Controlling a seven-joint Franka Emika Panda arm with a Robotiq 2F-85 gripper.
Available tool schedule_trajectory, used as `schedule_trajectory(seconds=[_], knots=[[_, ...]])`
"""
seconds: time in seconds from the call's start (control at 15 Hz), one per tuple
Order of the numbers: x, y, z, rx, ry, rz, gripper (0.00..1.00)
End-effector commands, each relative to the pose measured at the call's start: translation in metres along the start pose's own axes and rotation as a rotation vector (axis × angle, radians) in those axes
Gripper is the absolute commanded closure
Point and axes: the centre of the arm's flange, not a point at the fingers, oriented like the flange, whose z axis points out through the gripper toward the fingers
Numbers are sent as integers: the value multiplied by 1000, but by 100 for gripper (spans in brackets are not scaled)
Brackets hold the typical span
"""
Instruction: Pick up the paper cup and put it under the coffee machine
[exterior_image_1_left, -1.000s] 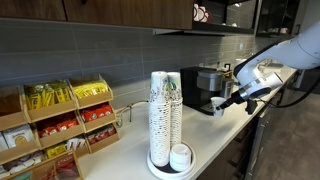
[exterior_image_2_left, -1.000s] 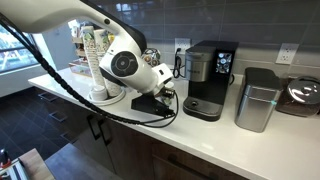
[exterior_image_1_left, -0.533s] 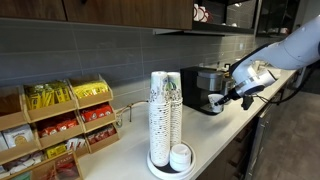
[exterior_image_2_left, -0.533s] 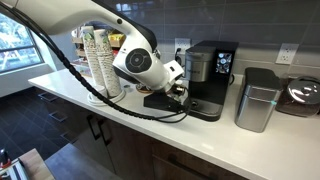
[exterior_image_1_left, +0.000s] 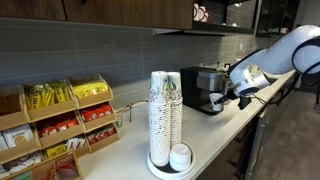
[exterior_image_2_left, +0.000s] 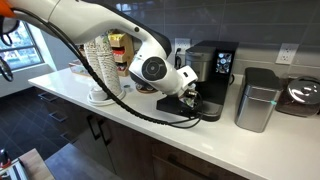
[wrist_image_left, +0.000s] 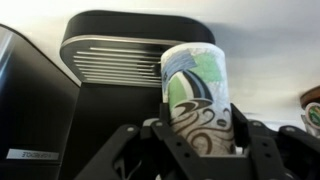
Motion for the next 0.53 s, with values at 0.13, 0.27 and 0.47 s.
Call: schedule_trajectory(seconds=[0.13, 0.27, 0.47], knots=[[1, 26, 34, -3, 84, 56, 42], [1, 28, 42, -1, 98, 68, 34], [0, 28, 48, 7, 108, 78, 6]])
